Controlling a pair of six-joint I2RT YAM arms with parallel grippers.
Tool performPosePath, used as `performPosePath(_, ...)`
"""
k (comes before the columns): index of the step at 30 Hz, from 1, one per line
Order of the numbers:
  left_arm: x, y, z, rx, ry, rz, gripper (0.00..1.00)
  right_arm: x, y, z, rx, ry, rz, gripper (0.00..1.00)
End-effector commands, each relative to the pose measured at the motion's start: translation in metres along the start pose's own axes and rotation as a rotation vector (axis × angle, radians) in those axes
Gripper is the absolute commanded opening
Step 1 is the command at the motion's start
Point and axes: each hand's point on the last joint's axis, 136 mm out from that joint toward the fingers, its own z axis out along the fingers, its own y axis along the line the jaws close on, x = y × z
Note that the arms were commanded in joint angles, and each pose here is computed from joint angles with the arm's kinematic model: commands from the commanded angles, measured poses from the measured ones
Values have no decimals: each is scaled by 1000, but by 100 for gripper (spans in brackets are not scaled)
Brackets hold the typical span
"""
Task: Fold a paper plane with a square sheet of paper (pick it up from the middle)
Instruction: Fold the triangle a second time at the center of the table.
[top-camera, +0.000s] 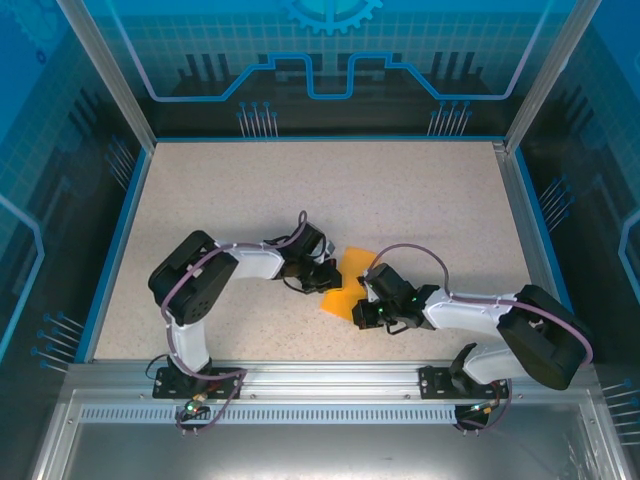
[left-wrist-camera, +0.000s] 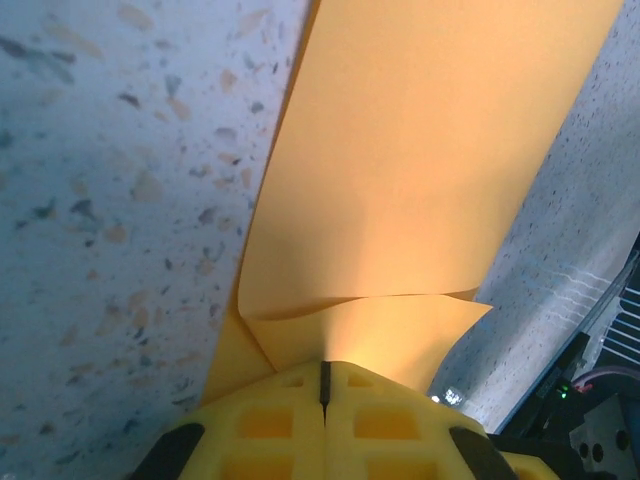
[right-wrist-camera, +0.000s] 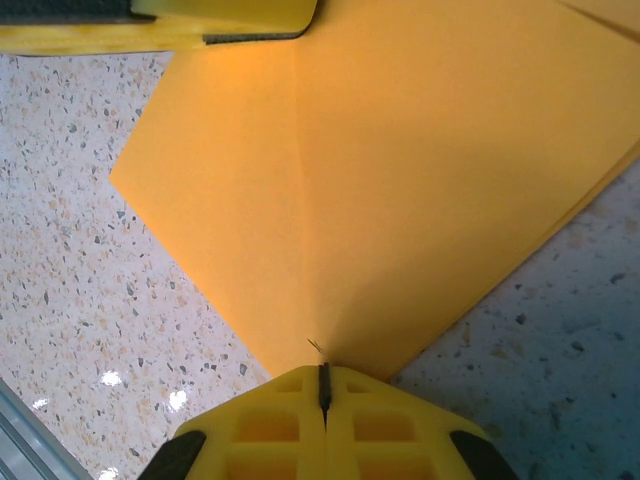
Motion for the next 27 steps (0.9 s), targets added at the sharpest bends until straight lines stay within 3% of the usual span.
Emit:
performPosePath(1, -15, 18, 3, -63, -21, 1, 3, 52, -33, 0, 112, 170, 27, 1)
performPosePath(18, -20, 37, 9, -82, 6, -10, 4, 52, -32, -13, 97, 136, 37, 2)
performPosePath(27, -14, 34, 10, -57, 28, -12, 4, -6, 7, -31, -57, -39, 55, 3)
